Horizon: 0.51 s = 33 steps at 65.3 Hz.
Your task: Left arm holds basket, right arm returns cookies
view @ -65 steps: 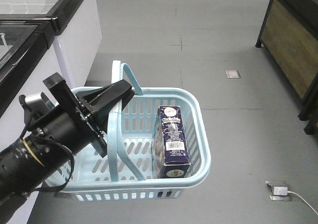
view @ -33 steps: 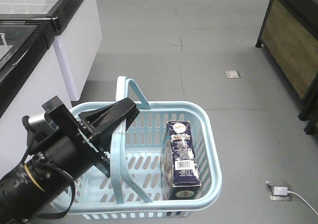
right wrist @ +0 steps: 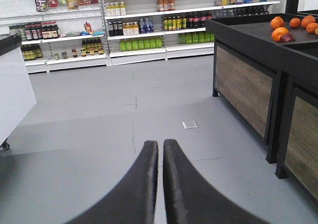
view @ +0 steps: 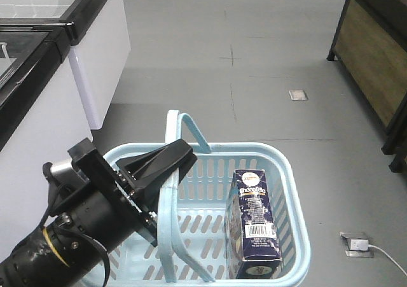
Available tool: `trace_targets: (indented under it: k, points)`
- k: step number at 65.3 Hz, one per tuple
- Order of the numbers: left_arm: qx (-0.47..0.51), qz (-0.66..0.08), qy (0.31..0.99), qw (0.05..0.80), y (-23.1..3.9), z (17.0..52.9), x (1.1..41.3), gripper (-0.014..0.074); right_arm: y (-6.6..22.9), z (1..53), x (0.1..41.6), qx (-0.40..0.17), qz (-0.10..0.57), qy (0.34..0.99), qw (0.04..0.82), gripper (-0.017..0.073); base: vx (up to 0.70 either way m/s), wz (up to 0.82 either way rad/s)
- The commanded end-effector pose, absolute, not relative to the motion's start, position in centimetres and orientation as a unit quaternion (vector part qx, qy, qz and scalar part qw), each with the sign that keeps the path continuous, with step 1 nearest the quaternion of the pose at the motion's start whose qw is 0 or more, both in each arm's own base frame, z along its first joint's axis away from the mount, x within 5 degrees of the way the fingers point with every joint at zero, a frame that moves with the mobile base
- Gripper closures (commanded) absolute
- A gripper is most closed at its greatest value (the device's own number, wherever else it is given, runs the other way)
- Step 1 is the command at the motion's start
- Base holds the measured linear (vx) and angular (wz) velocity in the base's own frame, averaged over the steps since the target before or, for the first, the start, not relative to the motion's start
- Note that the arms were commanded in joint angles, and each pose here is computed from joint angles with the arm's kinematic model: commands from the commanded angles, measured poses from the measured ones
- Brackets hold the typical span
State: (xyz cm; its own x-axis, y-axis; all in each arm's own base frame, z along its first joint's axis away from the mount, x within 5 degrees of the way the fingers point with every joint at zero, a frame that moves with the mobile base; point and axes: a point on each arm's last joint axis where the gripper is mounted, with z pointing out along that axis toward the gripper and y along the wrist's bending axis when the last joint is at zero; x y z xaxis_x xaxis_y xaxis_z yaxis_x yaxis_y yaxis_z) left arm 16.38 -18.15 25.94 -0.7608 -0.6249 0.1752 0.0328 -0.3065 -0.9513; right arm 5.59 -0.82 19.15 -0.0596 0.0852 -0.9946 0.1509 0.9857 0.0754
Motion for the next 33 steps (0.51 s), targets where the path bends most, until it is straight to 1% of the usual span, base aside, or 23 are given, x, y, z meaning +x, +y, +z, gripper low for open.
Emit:
trace_targets:
  k: [1, 33]
  points:
    - [-0.229, -0.830, 0.451, 0.236, -17.72, 29.09, 15.69, 0.0596, -0.84, 19.30, 5.59, 0.073, -0.032, 0.703, 0.706, 0.0565, 0.00, 0.00]
    - [-0.226, -0.832, 0.448, 0.235, -17.72, 29.16, 15.65, 0.0596, -0.84, 19.30, 5.59, 0.073, -0.032, 0.703, 0.706, 0.0565, 0.00, 0.00]
